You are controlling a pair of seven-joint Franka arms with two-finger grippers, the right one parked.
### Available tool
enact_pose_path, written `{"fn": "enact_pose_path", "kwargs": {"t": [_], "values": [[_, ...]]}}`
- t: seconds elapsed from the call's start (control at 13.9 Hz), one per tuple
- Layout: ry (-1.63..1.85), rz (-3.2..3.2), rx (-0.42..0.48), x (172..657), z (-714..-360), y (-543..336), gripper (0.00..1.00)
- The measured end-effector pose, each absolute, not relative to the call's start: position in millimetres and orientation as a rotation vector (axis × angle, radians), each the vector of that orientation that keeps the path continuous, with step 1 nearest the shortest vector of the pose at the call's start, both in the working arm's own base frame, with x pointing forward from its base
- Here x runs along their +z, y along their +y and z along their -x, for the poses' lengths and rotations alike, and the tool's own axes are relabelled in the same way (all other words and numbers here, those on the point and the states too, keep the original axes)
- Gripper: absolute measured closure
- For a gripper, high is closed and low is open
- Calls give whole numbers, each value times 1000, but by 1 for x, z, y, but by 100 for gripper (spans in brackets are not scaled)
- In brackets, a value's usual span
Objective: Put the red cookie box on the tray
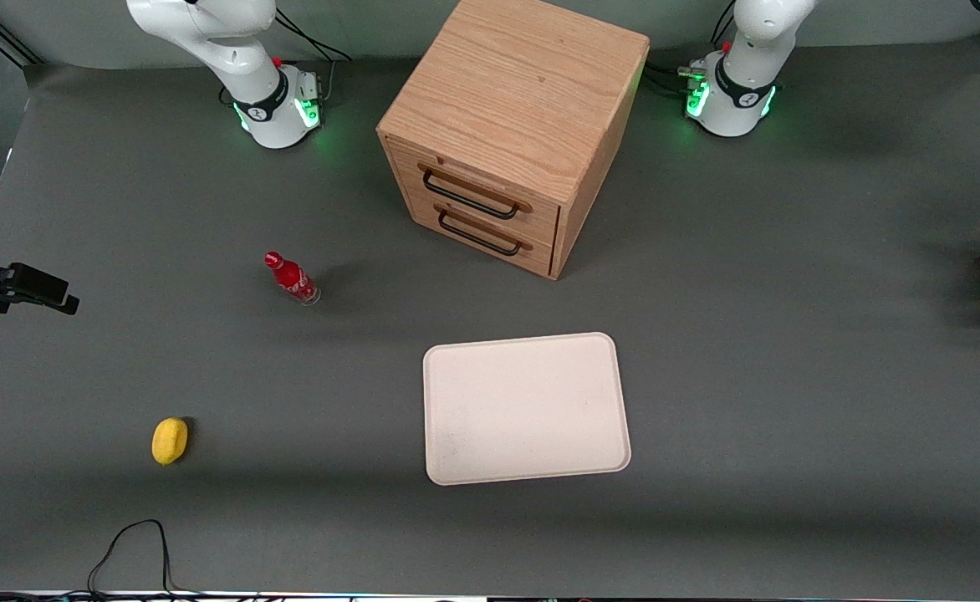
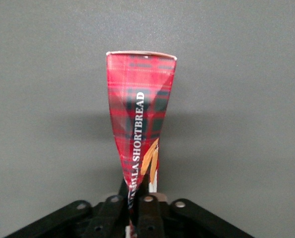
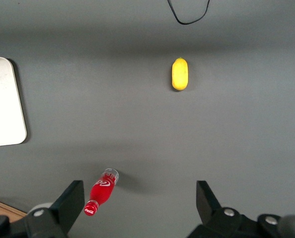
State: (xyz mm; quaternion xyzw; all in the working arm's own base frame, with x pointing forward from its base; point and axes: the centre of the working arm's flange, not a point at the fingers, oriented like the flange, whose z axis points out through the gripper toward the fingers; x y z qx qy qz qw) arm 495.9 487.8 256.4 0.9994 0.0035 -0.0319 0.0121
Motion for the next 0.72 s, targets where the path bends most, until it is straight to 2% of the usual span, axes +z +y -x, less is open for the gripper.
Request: {"fn": "enact_pose_path", "kwargs": {"t": [0.36,0.58,0.72], "values": [[17,-3130,-82,289,-514,474,97],[20,-3133,-97,352,-517,476,97],[21,-3156,-102,415,-515,478,97]]}}
